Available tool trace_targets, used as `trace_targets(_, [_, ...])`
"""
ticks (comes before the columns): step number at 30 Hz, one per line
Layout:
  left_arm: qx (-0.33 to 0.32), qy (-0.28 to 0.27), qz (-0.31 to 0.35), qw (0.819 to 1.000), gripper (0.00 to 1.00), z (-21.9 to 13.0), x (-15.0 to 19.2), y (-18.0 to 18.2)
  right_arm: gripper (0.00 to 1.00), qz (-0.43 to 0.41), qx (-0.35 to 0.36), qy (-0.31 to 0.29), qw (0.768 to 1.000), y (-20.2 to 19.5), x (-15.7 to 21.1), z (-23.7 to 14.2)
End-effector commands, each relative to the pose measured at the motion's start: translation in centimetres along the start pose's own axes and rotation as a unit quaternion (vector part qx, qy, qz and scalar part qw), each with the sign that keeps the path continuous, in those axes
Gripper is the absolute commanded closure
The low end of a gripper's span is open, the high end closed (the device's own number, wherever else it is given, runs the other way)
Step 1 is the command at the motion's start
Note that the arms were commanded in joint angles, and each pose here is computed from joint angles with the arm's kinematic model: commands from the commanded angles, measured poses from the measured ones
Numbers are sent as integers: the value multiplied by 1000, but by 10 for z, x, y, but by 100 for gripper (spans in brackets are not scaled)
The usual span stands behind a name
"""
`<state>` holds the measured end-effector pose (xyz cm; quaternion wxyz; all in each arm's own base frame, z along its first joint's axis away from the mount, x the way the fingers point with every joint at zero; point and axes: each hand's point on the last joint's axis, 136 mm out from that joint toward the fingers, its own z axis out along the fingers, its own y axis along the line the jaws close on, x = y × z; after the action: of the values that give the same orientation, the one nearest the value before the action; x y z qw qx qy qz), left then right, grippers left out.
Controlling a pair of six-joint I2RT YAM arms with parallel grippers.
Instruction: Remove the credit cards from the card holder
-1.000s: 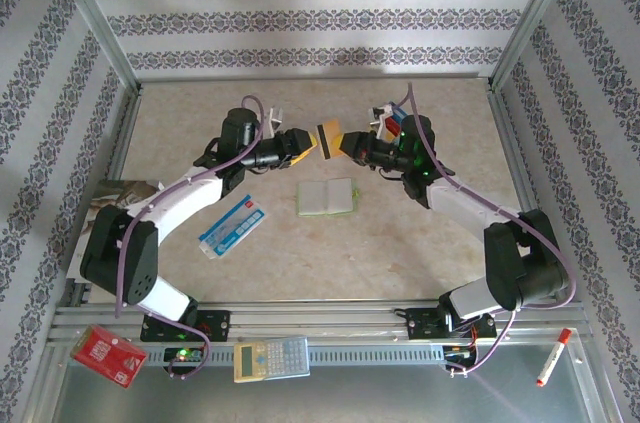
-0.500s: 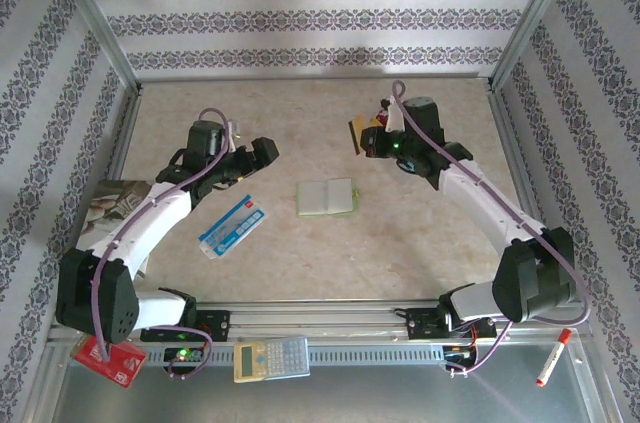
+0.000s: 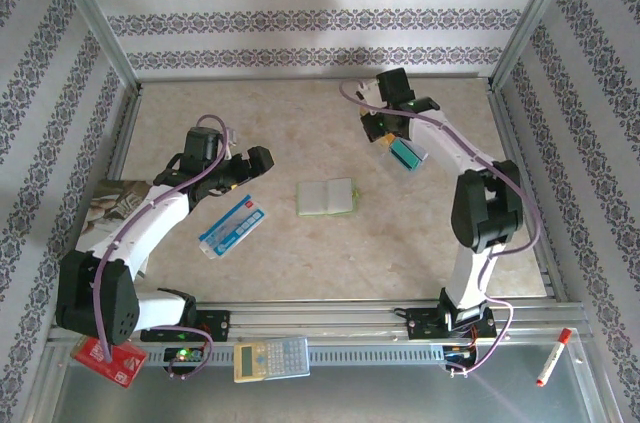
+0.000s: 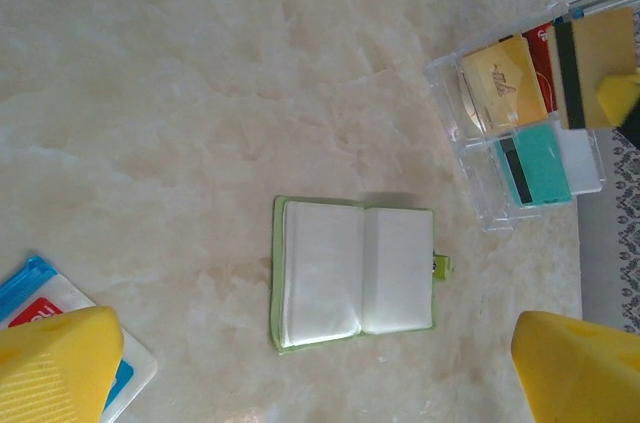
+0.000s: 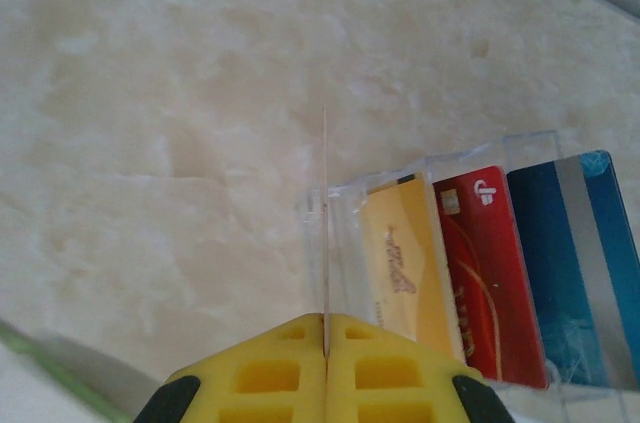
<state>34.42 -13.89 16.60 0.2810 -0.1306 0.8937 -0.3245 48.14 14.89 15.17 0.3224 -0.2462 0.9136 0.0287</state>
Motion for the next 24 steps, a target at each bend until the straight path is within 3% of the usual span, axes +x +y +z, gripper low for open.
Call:
trace_targets(1, [0, 14, -13, 1000, 0, 4, 2, 6, 100, -43, 20, 15, 999, -24, 1, 8])
trace_targets(11, [7, 25, -25, 999, 0, 9, 1, 3, 100, -54, 4, 13, 998, -38, 5, 35])
trace_targets(24, [7, 28, -28, 999, 0, 10, 4, 4, 100, -61, -13, 36, 997, -38, 24, 41])
